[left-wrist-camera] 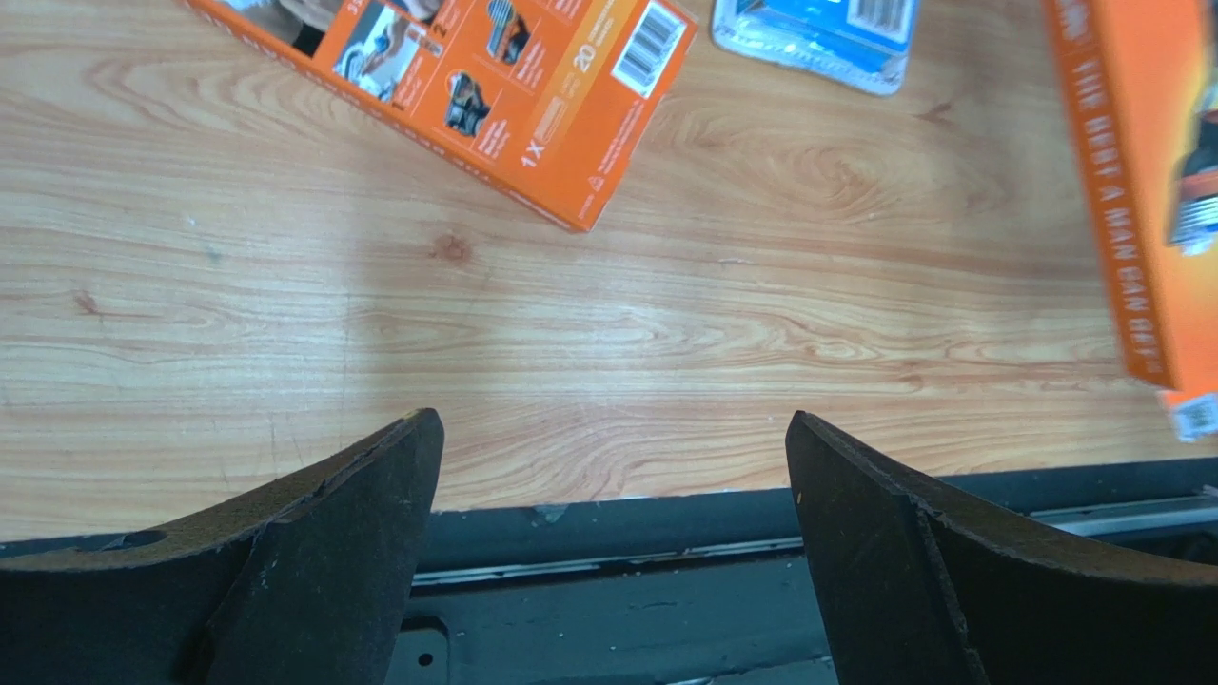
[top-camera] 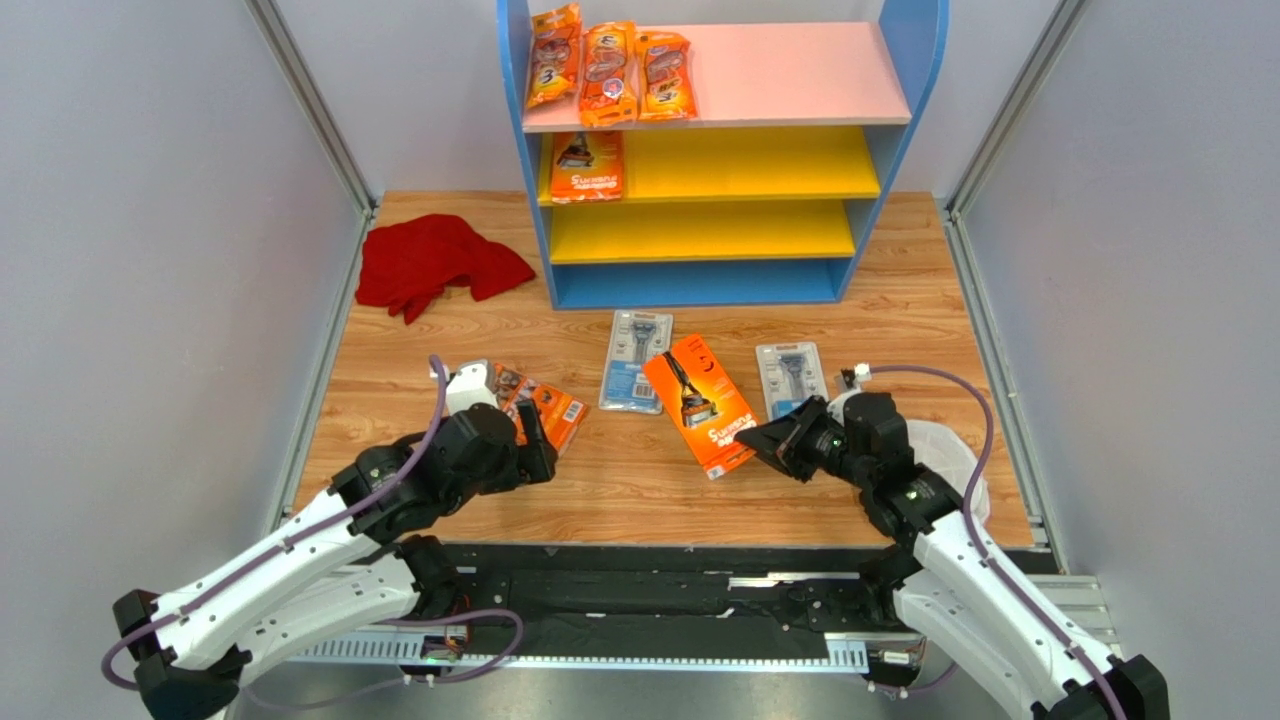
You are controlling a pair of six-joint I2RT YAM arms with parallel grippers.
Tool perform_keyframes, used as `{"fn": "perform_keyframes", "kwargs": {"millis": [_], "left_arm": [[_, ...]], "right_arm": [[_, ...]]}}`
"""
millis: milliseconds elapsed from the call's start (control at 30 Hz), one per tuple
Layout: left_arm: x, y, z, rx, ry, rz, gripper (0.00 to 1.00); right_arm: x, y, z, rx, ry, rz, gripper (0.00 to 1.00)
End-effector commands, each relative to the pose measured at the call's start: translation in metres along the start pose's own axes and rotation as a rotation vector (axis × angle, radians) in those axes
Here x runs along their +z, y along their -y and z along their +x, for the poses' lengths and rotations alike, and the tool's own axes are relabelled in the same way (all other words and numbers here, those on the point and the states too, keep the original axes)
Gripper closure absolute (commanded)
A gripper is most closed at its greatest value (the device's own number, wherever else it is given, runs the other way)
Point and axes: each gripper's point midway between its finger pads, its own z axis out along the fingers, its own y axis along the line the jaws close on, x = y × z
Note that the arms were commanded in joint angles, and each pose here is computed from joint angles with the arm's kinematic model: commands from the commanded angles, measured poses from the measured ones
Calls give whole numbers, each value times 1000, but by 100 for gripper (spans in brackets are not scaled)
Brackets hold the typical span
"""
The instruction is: Place and organize the shaving razors onto the shelf
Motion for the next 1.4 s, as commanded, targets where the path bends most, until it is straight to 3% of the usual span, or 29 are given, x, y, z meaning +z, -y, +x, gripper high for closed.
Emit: {"fn": "perform_keyframes", "kwargs": {"millis": [0, 333, 733, 1367], "left_arm": [[17, 0, 21, 18, -95, 26, 1], [43, -9, 51, 29, -228, -51, 1], [46, -11, 52, 48, -230, -41, 1], [41, -18, 53, 52, -218, -47, 1]], "right_arm": [[-9, -53, -9, -90, 5, -121, 100], [-14, -129, -27, -155, 15, -245, 100], [-4, -219, -64, -218, 78, -355, 100], [20, -266, -142, -61, 216, -427, 100]]}}
